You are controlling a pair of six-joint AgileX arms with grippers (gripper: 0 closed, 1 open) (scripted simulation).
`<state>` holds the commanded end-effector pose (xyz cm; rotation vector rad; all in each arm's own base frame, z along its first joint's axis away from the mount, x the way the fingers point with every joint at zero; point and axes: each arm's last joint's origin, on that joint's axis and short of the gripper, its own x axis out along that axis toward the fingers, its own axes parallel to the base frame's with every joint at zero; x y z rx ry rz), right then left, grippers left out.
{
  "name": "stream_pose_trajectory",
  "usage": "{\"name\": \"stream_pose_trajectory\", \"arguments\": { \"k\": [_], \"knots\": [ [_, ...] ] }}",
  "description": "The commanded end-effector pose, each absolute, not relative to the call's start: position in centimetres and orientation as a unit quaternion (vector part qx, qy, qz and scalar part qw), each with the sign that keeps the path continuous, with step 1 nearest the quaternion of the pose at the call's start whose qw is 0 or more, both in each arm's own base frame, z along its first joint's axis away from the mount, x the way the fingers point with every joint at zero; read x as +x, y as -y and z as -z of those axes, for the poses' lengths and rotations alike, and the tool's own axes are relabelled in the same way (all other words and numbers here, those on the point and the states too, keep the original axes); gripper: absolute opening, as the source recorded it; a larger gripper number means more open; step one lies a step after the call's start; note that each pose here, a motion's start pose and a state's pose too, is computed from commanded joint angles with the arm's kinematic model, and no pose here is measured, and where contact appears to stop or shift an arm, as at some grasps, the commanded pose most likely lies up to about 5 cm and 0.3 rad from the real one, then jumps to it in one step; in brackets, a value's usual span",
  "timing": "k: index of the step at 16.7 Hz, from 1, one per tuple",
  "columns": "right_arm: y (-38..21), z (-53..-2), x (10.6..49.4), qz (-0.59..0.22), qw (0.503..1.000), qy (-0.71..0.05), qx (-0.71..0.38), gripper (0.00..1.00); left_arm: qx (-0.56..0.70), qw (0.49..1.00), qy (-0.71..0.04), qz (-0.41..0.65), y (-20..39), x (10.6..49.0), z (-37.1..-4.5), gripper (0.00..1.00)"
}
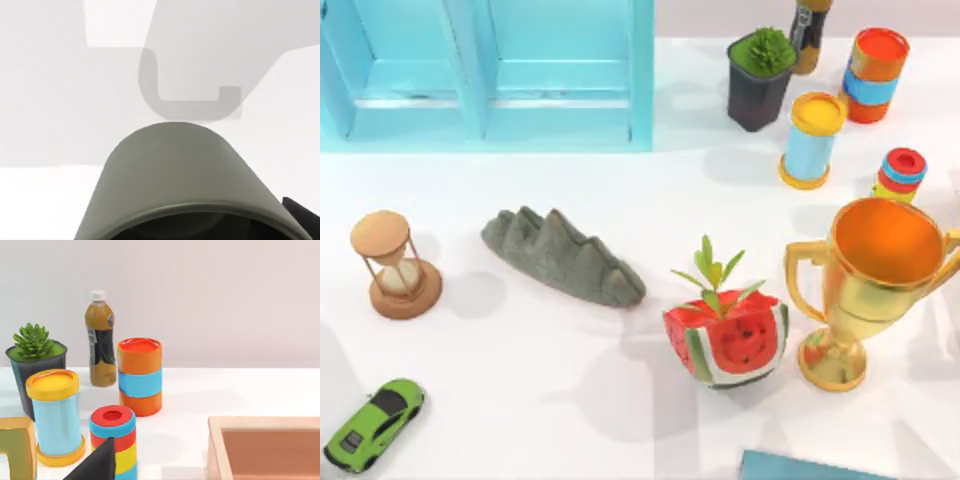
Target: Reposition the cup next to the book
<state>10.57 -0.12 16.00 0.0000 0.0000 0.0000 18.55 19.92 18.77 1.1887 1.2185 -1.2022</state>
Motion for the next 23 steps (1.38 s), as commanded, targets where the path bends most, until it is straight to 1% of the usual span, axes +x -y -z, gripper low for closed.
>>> {"name": "stream_pose_trajectory", "arguments": {
  "k": [4, 7, 11, 14, 18, 20, 23],
  "knots": [
    [0.1, -16.0, 10.6, 0.0, 1.0, 0.0, 0.0, 1.0, 0.461, 0.527, -0.533, 0.475, -17.2, 21.1, -19.0, 0.0],
    [0.1, -16.0, 10.6, 0.0, 1.0, 0.0, 0.0, 1.0, 0.428, 0.548, -0.563, 0.446, -13.8, 23.5, -19.4, 0.0],
    [0.1, -16.0, 10.6, 0.0, 1.0, 0.0, 0.0, 1.0, 0.377, 0.578, -0.609, 0.391, -7.6, 26.3, -19.9, 0.0],
    [0.1, -16.0, 10.6, 0.0, 1.0, 0.0, 0.0, 1.0, 0.336, 0.602, -0.641, 0.339, -2.0, 27.5, -20.5, 0.0],
    [0.1, -16.0, 10.6, 0.0, 1.0, 0.0, 0.0, 1.0, 0.279, 0.636, -0.672, 0.259, 6.2, 27.1, -21.3, 0.0],
    [0.1, -16.0, 10.6, 0.0, 1.0, 0.0, 0.0, 1.0, 0.248, 0.654, -0.68, 0.218, 10.3, 26.1, -21.8, 0.0],
    [0.1, -16.0, 10.6, 0.0, 1.0, 0.0, 0.0, 1.0, 0.199, 0.681, -0.686, 0.162, 15.9, 23.5, -22.5, 0.0]
  ]
}}
